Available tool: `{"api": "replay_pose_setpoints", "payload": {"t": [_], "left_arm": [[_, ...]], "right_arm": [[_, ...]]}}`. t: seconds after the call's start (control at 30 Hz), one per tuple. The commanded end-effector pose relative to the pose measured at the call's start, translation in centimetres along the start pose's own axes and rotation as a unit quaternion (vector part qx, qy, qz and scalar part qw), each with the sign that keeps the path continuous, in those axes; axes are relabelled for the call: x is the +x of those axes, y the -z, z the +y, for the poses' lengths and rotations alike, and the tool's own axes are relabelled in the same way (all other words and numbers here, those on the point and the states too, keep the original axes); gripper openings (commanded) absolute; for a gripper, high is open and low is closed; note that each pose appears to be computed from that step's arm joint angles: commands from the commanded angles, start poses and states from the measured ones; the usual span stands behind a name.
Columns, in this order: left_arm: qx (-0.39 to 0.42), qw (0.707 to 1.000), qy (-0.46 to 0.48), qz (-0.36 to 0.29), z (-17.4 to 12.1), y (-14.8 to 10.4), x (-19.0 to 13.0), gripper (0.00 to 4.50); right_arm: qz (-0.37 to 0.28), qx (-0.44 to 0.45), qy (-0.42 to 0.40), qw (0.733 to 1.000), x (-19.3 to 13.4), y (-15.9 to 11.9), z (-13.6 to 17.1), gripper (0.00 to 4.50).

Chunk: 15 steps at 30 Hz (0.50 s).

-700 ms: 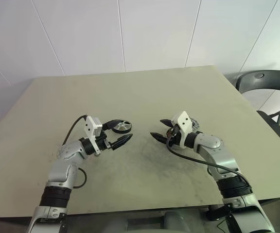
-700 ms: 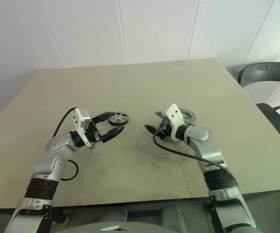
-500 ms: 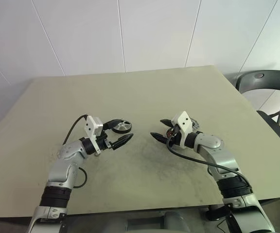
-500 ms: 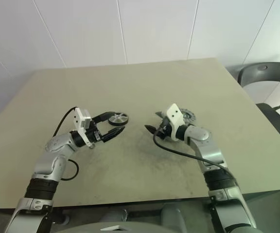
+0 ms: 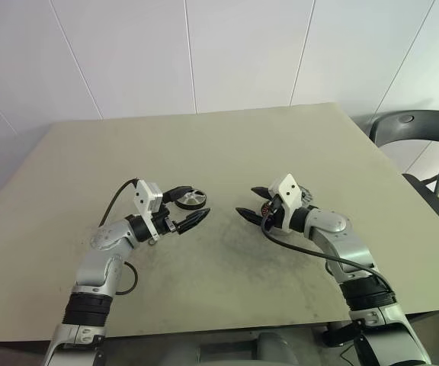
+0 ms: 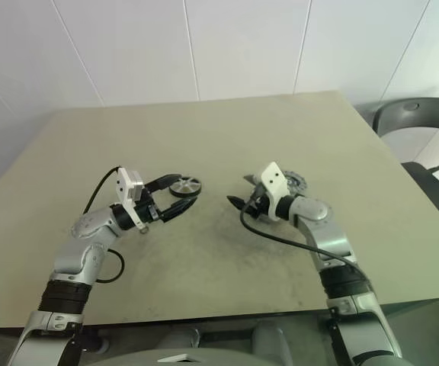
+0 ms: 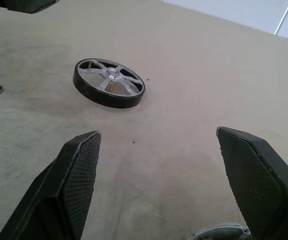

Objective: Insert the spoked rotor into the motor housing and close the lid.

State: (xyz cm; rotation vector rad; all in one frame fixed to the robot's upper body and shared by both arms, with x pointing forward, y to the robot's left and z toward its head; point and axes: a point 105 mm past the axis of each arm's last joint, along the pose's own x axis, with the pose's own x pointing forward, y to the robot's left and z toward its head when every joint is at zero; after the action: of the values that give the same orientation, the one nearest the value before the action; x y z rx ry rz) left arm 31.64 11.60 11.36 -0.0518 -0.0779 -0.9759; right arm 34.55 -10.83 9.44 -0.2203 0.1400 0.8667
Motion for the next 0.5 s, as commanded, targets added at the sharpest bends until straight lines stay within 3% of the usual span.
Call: {"api": "replay_pose_setpoints", "payload": {"t": [0.03, 0.33, 0.5], "left_arm": [[0.020, 1.000, 0.010, -0.016, -0.28, -1.33, 0.40, 4.46], [0.020, 1.000, 0.010, -0.015, -0.35, -1.12, 0.44, 4.46], [0.018, 1.000, 0.010, -0.015, -0.37, -0.92, 0.53, 4.46]], "right_arm": [[-0.023, -0.022, 0.003, 1.000, -0.14, -1.76, -0.47, 3.91], [-0.018, -0.021, -0.001, 1.000, -0.27, -1.69, -0.40, 3.91], [0.020, -0.048, -0.009, 0.999, -0.38, -1.52, -0.29, 3.91]]}}
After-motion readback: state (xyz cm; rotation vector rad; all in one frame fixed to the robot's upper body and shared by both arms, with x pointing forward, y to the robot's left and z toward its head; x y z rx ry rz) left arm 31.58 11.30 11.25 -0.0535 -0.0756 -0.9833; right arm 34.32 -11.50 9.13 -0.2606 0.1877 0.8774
